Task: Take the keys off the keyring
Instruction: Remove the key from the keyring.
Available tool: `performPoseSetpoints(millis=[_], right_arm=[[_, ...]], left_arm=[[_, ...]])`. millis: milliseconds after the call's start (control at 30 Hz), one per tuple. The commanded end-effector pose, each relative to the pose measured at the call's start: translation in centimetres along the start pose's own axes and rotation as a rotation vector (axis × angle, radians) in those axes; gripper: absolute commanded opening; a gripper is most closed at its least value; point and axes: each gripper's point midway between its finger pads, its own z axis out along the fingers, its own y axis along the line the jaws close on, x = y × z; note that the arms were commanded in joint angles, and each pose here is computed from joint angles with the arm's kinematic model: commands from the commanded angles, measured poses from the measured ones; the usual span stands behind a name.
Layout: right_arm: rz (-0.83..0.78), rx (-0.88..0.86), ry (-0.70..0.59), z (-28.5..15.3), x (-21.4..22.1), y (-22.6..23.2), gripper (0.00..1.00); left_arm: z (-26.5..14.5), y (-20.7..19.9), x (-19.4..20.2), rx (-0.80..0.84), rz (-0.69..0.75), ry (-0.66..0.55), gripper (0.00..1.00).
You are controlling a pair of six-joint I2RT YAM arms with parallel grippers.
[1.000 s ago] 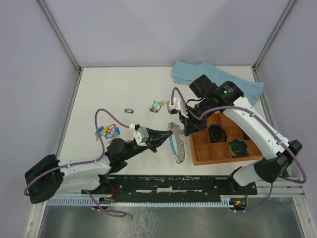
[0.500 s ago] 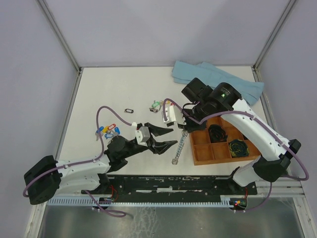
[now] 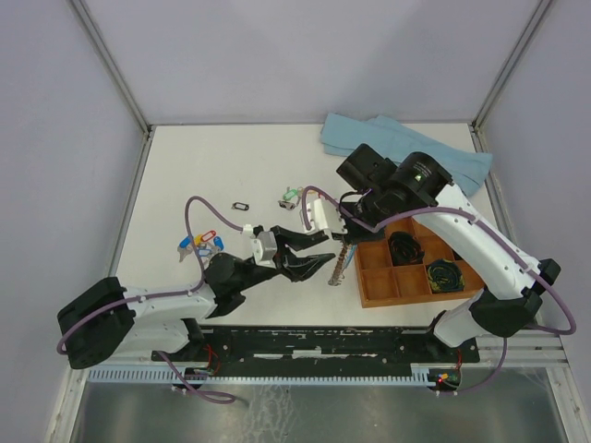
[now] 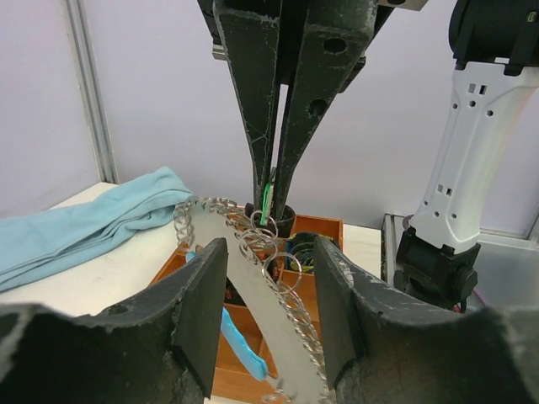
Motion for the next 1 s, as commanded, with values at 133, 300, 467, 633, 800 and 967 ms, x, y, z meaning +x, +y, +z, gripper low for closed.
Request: performPoseSetpoints(millis=[133, 300, 467, 633, 800, 967], right_arm=[[-0.042, 0.027, -0.033, -0.9, -1.2, -0.2, 0.01], [-0.042, 0.021, -0.035, -0.8, -1.3, -0.1, 0.01], [-0.040, 0.015, -0.041, -0.8, -1.4, 0.1, 0.01], [-0.039, 0.006, -0.043, -0.6, -1.5, 0.2, 0.01], [-0.038, 0.000, -0.042, -0.4, -1.5, 0.3, 0.01], [-0.040, 0.000, -0.041, -0.5, -1.6, 0.3, 0.01]], left_arm=[[2.1, -0.1, -3.8, 0.016, -0.041, -0.153, 0.50], [2.5, -0.3, -3.7, 0.033, -0.072, -0.173, 0.51], [2.9, -0.3, -3.3, 0.039, -0.095, -0.177, 0.47], [3.3, -0.2, -3.0, 0.038, -0.103, -0.172, 0.39], [3.6, -0.1, -2.1, 0.040, -0.113, -0.144, 0.23], [4.0, -0.2, -1.0, 0.050, -0.117, -0.096, 0.18]])
